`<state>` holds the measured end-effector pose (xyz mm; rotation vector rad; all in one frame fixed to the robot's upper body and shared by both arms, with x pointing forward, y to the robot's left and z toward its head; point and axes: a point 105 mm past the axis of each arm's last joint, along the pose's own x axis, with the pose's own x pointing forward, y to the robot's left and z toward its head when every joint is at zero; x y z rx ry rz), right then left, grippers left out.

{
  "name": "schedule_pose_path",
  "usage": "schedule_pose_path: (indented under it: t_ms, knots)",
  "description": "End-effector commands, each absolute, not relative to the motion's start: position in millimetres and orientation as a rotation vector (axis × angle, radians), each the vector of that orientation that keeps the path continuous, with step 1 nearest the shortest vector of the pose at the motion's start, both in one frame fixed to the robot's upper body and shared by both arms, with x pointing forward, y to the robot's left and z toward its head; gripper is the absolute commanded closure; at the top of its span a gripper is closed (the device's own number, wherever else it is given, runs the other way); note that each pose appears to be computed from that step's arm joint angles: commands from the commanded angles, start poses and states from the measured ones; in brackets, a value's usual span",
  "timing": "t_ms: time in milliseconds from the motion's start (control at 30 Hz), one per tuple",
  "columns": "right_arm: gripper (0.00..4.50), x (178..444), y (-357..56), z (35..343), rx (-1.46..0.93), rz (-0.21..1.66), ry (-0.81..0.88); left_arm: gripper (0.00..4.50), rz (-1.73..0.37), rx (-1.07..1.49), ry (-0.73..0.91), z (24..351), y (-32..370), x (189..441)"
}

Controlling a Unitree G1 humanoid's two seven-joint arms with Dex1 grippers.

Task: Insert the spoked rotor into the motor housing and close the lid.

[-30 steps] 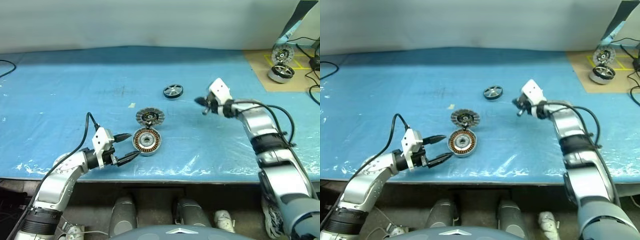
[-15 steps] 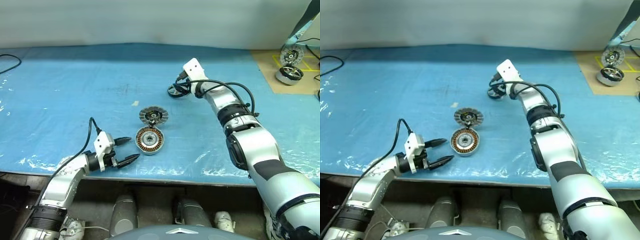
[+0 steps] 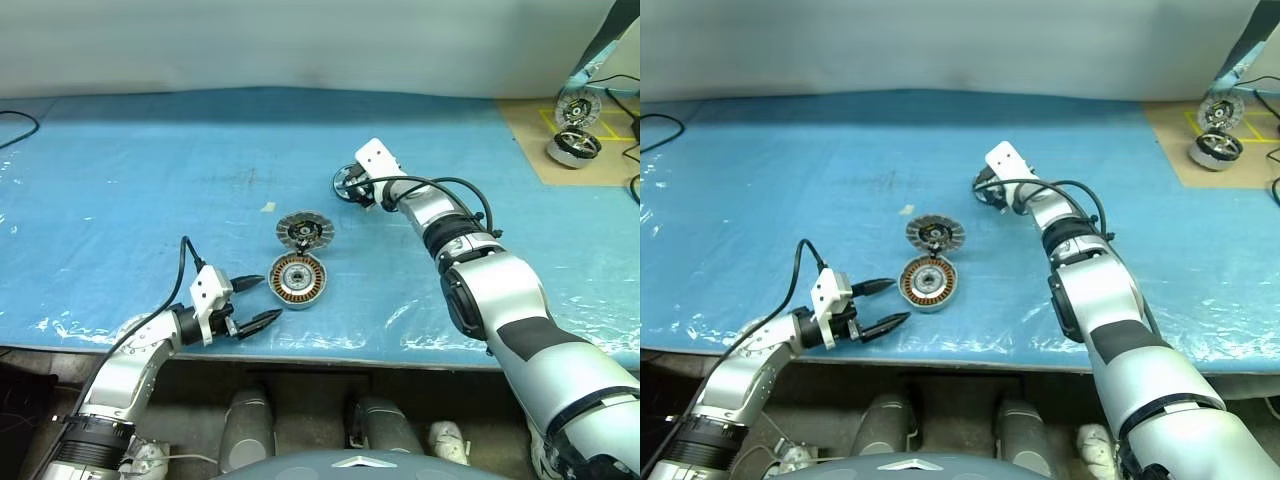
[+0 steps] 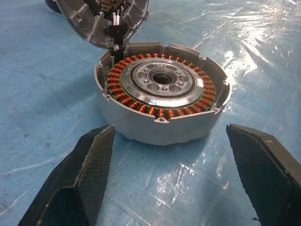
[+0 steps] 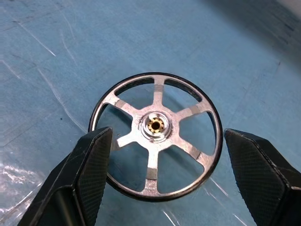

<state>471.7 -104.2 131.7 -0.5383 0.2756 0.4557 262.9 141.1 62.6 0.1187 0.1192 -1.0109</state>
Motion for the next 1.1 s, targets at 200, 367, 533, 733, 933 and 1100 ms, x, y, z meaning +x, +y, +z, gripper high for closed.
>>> schedule_pose_path:
  t_ms: [200, 367, 533, 733, 933, 1100]
  knots:
    - [1.84, 463.9, -88.9, 122.3, -0.64, 0.579, 0.274, 0.51, -1.029, 0.145, 0.08, 72.0, 134.1, 265.7]
    - [3.56, 458.6, -93.6, 104.3, -0.659, 0.591, 0.337, 0.51, -1.041, 0.146, 0.082, 68.7, 128.7, 265.9]
    - [3.92, 456.5, -94.4, 100.5, -0.657, 0.606, 0.351, 0.51, -1.046, 0.148, 0.069, 75.8, 116.6, 262.0]
    - [4.48, 450.8, -93.3, 98.9, -0.647, 0.686, 0.371, 0.51, -1.053, 0.147, 0.051, 98.0, 90.9, 249.0]
    - [4.48, 448.3, -97.2, 95.5, -0.654, 0.695, 0.387, 0.51, -1.047, 0.144, 0.069, 101.9, 86.8, 251.4]
    - [4.48, 451.1, -89.1, 114.8, -0.563, 0.717, 0.338, 0.51, -1.039, 0.146, 0.078, 99.8, 94.9, 268.3]
